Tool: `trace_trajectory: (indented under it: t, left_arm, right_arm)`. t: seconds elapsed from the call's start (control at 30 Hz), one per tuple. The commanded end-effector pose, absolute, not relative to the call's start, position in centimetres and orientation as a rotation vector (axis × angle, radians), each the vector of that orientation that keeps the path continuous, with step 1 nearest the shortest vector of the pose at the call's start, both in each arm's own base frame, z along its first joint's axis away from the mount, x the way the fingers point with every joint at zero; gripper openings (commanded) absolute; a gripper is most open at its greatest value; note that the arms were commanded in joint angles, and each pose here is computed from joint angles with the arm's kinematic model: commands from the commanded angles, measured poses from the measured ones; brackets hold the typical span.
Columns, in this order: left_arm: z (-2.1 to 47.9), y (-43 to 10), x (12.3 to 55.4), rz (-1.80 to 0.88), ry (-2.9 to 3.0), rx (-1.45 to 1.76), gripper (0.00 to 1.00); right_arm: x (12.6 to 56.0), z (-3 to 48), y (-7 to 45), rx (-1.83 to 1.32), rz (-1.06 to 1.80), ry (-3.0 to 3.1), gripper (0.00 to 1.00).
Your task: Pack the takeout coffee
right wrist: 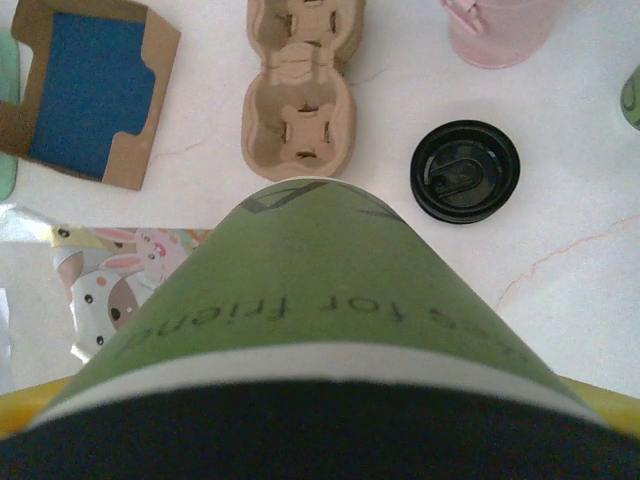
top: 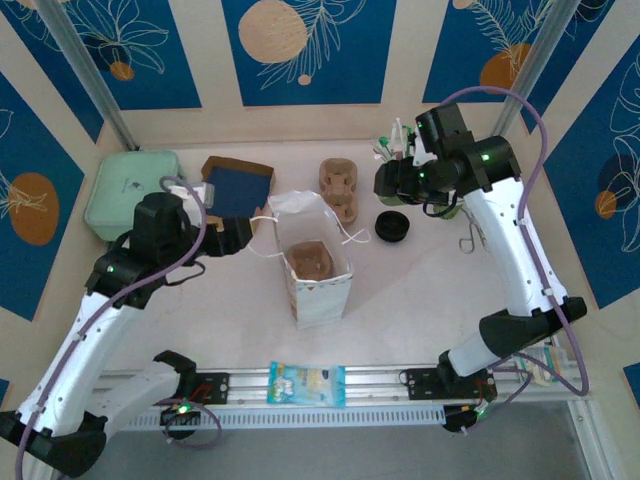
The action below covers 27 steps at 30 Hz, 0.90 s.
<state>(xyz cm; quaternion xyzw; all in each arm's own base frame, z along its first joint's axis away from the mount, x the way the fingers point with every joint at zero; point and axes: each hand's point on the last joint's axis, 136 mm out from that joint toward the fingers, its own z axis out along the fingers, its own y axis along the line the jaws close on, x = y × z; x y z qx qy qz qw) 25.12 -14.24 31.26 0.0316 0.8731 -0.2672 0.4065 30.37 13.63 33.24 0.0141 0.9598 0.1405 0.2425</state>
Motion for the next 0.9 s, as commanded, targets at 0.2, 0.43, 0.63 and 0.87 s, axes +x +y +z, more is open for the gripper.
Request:
trace_trajectory:
  t: [0.2, 0.43, 0.63, 0.87]
  left_arm:
    - [32.8, -15.6, 26.4, -0.681, 2.193, 0.178, 0.85]
    - [33.0, -17.1, 27.2, -0.714, 2.201, 0.215, 0.84]
    - [32.7, -18.5, 27.8, -0.718, 2.22, 0.266, 0.84]
    - [32.0, -19.9, 28.4, -0.724, 2.24, 0.301, 0.84]
  right_arm:
    - [28.2, 35.8, 16.3, -0.153, 0.405, 2.594, 0.37]
    - [26.6, 38.0, 18.5, -0.28, 0.441, 2.548, 0.36]
    - [25.1, 38.7, 21.6, -0.424, 0.513, 2.532, 0.36]
    - [24.4, 37.9, 23.8, -0.5, 0.485, 2.567, 0.36]
